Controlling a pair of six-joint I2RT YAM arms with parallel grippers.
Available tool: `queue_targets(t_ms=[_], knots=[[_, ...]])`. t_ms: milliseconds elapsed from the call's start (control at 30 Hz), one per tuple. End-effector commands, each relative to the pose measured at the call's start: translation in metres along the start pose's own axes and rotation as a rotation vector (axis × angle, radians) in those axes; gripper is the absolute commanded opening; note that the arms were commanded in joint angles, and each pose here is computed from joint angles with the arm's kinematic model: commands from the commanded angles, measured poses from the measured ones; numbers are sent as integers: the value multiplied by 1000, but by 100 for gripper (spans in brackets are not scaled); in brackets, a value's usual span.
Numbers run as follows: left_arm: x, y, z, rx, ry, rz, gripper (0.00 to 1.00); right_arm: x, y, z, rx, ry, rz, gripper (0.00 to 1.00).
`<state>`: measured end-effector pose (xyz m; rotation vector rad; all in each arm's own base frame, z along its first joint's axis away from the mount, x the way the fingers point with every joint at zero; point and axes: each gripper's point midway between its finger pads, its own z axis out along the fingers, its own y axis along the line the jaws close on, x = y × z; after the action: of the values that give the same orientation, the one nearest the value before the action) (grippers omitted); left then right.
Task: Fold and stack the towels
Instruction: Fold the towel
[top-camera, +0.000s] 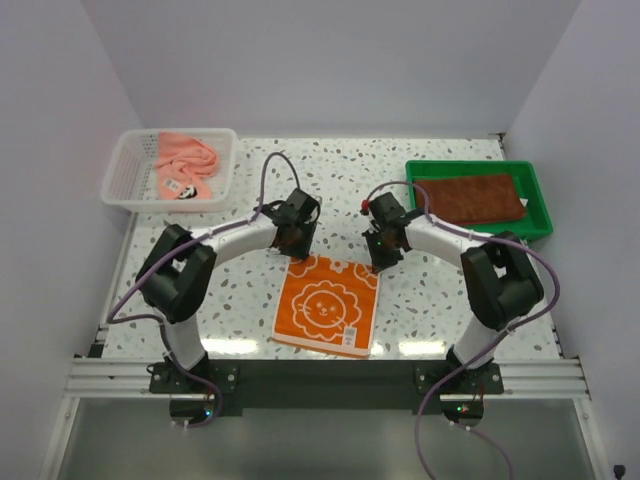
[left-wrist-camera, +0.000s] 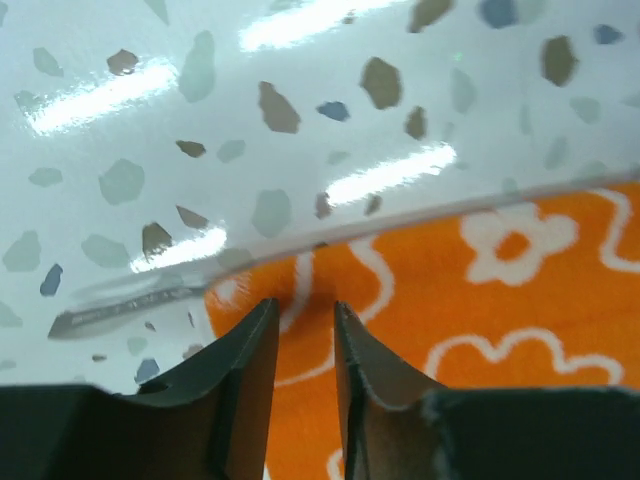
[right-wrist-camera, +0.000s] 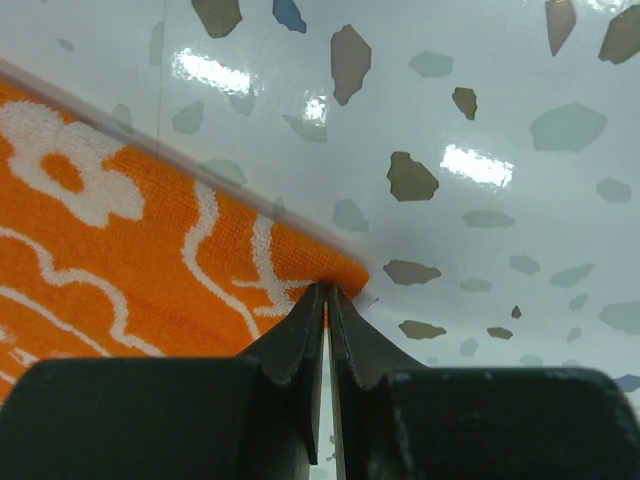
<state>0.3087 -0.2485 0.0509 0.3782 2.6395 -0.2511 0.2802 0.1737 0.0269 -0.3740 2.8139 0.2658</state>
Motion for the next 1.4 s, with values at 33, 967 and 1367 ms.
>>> queue_targets(t_ms=[33, 967, 1367], knots=[[-1, 21, 26, 42, 43, -52, 30, -15, 1, 14, -12, -21, -49, 8], [-38, 79, -9, -3, -71, 339, 84, -88, -5, 2, -96, 59, -618, 45], [-28, 72, 2, 90, -30, 410, 77, -85, 0, 21, -154, 99, -654, 35]])
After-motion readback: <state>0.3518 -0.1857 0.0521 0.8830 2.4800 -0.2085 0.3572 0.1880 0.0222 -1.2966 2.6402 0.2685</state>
